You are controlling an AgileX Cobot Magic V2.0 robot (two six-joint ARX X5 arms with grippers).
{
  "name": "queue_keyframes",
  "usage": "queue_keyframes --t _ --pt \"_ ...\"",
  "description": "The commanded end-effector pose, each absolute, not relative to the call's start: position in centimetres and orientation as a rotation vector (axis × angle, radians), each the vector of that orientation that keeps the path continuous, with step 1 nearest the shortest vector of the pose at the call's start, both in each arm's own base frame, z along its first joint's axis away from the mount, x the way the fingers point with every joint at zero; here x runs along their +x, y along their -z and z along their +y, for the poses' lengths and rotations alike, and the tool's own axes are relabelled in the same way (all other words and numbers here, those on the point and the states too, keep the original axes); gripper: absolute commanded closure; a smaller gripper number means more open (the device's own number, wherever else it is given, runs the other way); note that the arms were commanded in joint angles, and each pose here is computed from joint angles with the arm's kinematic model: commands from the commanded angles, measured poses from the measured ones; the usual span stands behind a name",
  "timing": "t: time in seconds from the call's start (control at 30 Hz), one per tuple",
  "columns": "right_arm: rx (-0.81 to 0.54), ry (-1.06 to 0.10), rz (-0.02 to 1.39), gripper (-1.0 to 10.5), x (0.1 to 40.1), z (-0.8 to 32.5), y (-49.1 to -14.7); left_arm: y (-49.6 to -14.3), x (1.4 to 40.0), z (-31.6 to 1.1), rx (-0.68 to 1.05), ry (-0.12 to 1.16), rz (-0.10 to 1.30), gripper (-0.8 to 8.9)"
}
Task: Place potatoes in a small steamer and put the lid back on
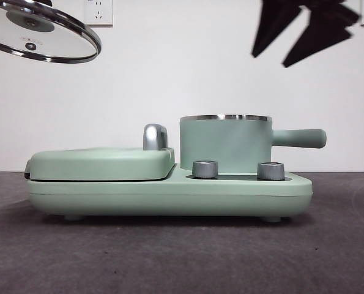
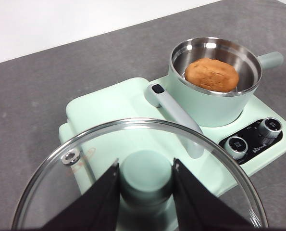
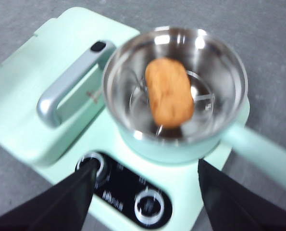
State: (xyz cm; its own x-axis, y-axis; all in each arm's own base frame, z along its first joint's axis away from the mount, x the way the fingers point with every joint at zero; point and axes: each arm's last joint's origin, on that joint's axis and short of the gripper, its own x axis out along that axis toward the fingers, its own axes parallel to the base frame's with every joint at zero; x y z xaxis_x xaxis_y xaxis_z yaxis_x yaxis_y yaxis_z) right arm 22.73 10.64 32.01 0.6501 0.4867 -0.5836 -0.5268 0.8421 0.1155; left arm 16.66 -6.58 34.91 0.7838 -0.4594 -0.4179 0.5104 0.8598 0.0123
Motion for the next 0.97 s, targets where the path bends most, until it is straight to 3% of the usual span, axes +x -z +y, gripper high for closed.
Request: queue_keyframes --t 0.03,0.43,0.7,0.97 --pt "-0.043 -0.570 0.633 6.2 20.9 9.9 -30.8 -35.7 16.8 -6.9 0.119 0.572 0.364 8.00" --pt "-0.006 -0.570 0.572 6.2 15.2 7.4 -28.1 -35.0 19.1 -9.3 0.122 0.694 0.329 8.00" --pt "0.008 -0.573 0.482 6.2 13.5 6.6 -29.1 -34.1 22.4 -13.5 0.108 0.780 0.208 7.99" --pt "0.013 -0.575 0.459 6.2 12.6 6.2 -29.5 -33.2 26.4 -17.5 0.095 0.811 0.208 7.99"
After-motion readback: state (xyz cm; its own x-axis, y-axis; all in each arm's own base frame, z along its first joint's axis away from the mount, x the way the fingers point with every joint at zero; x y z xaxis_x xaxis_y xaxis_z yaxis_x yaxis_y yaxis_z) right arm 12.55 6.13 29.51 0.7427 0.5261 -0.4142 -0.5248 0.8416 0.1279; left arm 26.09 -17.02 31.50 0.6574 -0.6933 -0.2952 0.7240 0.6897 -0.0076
